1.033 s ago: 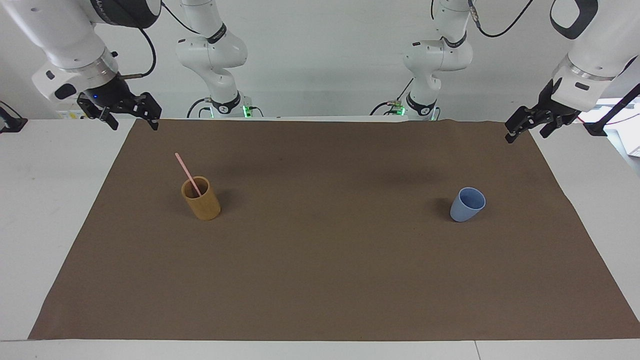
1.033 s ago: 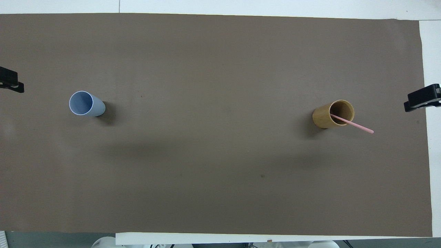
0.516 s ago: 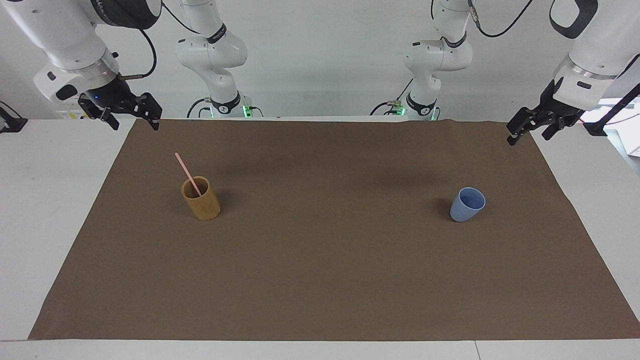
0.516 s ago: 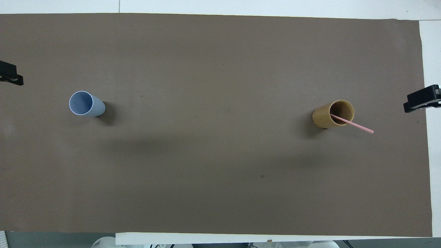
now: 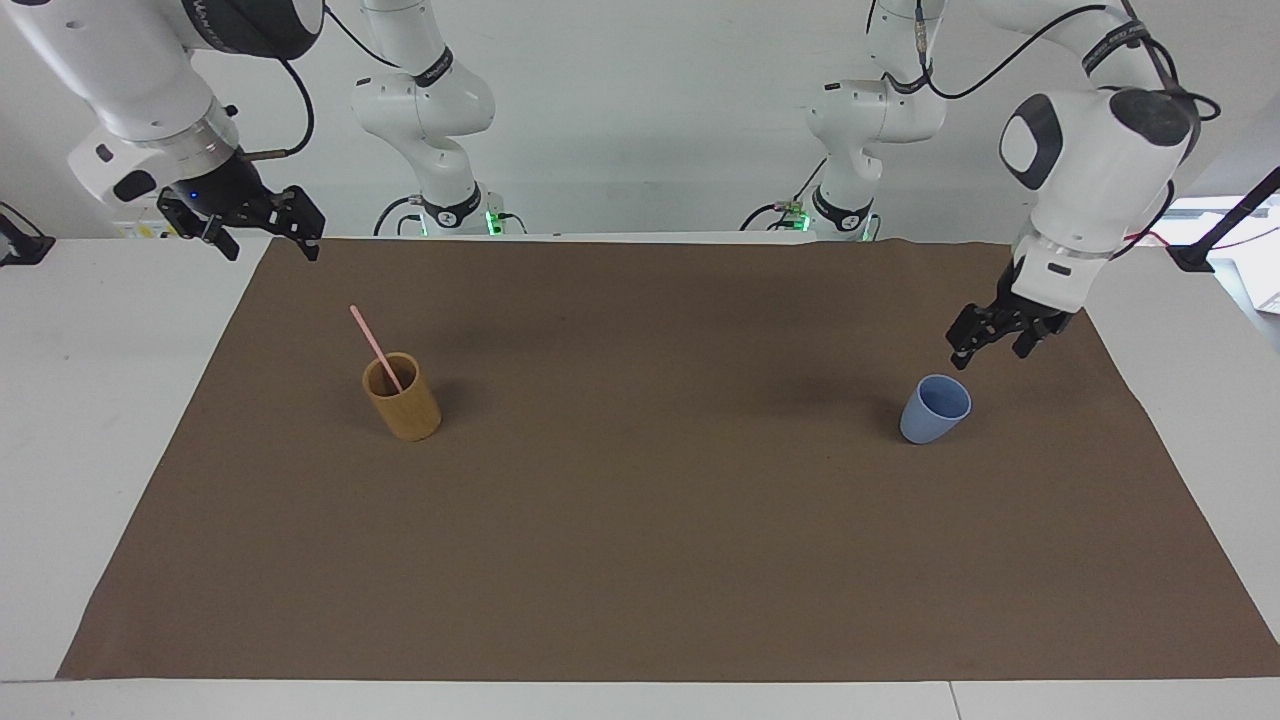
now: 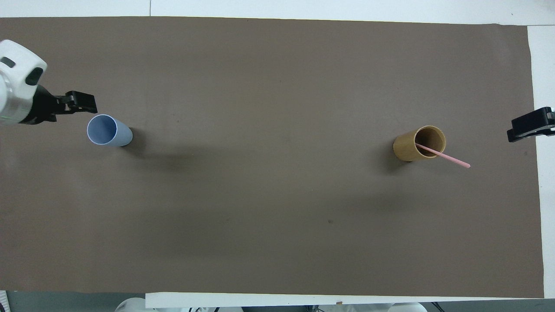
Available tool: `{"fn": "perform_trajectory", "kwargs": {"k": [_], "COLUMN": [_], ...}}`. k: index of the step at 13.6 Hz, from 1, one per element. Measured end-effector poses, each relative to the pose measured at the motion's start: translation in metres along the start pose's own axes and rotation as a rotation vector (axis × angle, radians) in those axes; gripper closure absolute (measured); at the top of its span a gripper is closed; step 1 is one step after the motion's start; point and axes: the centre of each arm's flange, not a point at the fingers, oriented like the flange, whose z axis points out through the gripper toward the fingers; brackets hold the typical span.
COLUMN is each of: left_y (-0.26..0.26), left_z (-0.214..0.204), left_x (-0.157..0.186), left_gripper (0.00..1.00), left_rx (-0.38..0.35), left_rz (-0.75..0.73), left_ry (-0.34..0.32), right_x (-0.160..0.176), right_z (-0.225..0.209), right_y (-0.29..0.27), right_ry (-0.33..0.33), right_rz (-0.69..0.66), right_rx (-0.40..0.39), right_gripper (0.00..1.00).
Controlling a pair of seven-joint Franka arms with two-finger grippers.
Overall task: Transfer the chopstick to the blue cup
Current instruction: 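Grasp the blue cup with the left gripper while the right gripper reaches the chopstick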
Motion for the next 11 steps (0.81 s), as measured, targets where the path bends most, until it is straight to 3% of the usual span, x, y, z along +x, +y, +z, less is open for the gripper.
{"fn": "perform_trajectory", "kwargs": {"k": [3,5,8,10,11], "left_y": [0.0,-0.001,-0.003,-0.002,0.0], "left_z": [0.058,0.078,0.076,0.076,0.075], "left_x": [-0.008,-0.009,-0.007,-0.008,-0.008], "left_gripper": [0.02,0.04,0.04,0.09,0.18], "left_rx": [0.004,0.004,0.003,0.002,0.003], "left_rz": [-0.014,-0.017,-0.022,-0.045,-0.056], "left_ry": [-0.011,-0.01,-0.001,0.0,0.002], "right_x": [-0.001,-0.003,-0.007,-0.003,-0.001], "right_z": [0.007,0.015,0.044,0.076,0.099], "right_y": [-0.003,-0.007,-0.013,-0.014,-0.016], "right_ry": [-0.016,-0.027,-0.002,0.038,0.048], "right_rz": [-0.024,-0.136,-0.269,-0.356,-0.381], "right_rx": [0.007,0.044,0.098,0.098,0.096], "right_gripper": [0.0,0.0,0.0,0.0,0.0]}}
